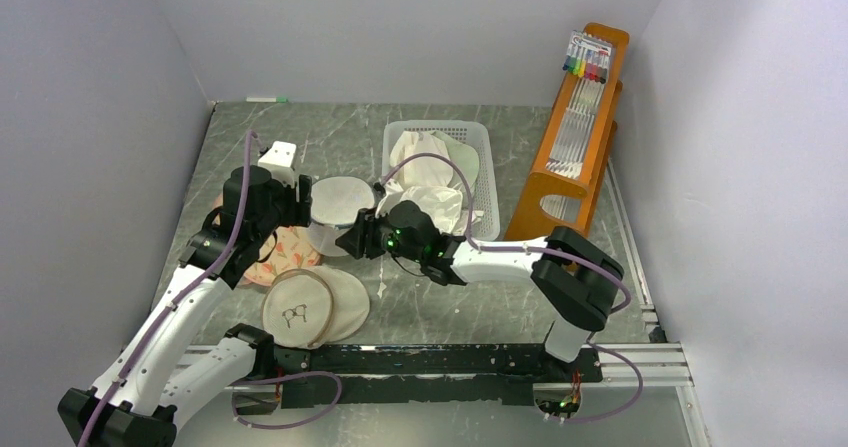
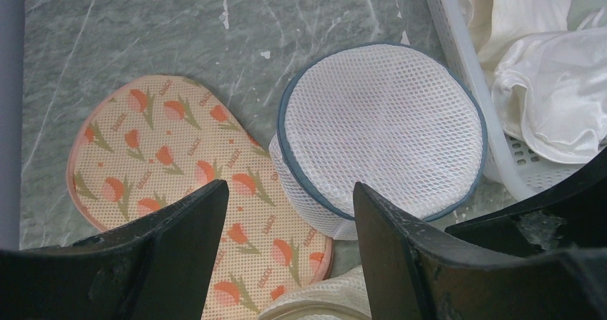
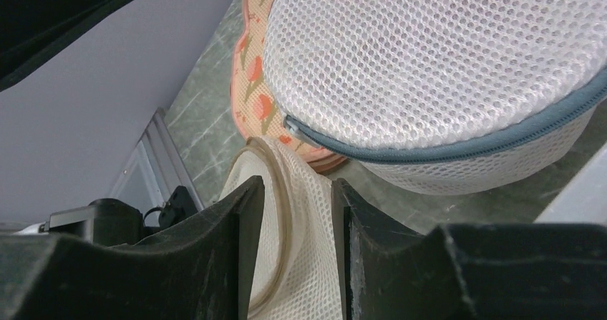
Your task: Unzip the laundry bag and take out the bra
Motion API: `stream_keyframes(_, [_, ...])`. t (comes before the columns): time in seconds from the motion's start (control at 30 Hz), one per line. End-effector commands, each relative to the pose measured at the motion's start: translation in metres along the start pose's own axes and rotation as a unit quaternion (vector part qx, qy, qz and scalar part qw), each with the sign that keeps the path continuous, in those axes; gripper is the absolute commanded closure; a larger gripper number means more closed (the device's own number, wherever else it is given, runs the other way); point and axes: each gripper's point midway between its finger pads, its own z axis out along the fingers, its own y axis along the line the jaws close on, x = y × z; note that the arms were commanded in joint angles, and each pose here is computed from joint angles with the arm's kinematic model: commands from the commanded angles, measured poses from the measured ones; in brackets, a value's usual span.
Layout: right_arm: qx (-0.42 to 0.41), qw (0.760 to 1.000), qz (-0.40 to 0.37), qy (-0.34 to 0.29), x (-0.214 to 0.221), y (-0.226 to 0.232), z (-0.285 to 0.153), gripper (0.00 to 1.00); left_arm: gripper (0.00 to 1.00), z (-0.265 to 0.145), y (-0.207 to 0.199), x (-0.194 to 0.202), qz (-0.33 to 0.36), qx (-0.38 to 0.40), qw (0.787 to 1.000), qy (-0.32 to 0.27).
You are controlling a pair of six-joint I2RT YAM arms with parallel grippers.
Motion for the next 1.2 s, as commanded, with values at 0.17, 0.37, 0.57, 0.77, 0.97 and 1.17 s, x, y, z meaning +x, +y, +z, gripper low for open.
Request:
stream_keyframes(0.17, [0.023, 0.998, 0.013, -0.054, -0.02, 0.0, 0.021, 0.61, 0.24, -0.003, -0.003, -0.004, -0.002, 0.007, 1.0, -0.013])
stream_keyframes(0.37, [0.029, 0.998, 0.018, -0.053, -0.018, -0.003, 0.03, 0.67, 0.24, -0.005, -0.002, -0.005, -0.003, 0.006, 1.0, -0.018])
stream_keyframes(0.57, [0.02, 0.997, 0.025, -0.063, -0.026, 0.005, 0.038, 0.71, 0.24, -0.006, -0.003, -0.007, -0.003, 0.011, 1.0, -0.022])
stream_keyframes(0.77, [0.019, 0.997, 0.028, -0.076, -0.033, 0.008, 0.038, 0.71, 0.23, -0.005, -0.005, -0.006, -0.002, 0.014, 1.0, -0.019])
stream_keyframes(0.97, [0.033, 0.996, 0.021, -0.083, -0.037, 0.003, 0.041, 0.7, 0.23, -0.004, -0.005, -0.006, -0.002, 0.014, 1.0, -0.02])
stream_keyframes(1.17, [0.024, 0.995, 0.023, -0.089, -0.039, 0.007, 0.042, 0.81, 0.23, -0.003, -0.005, -0.004, -0.002, 0.012, 1.0, -0.016])
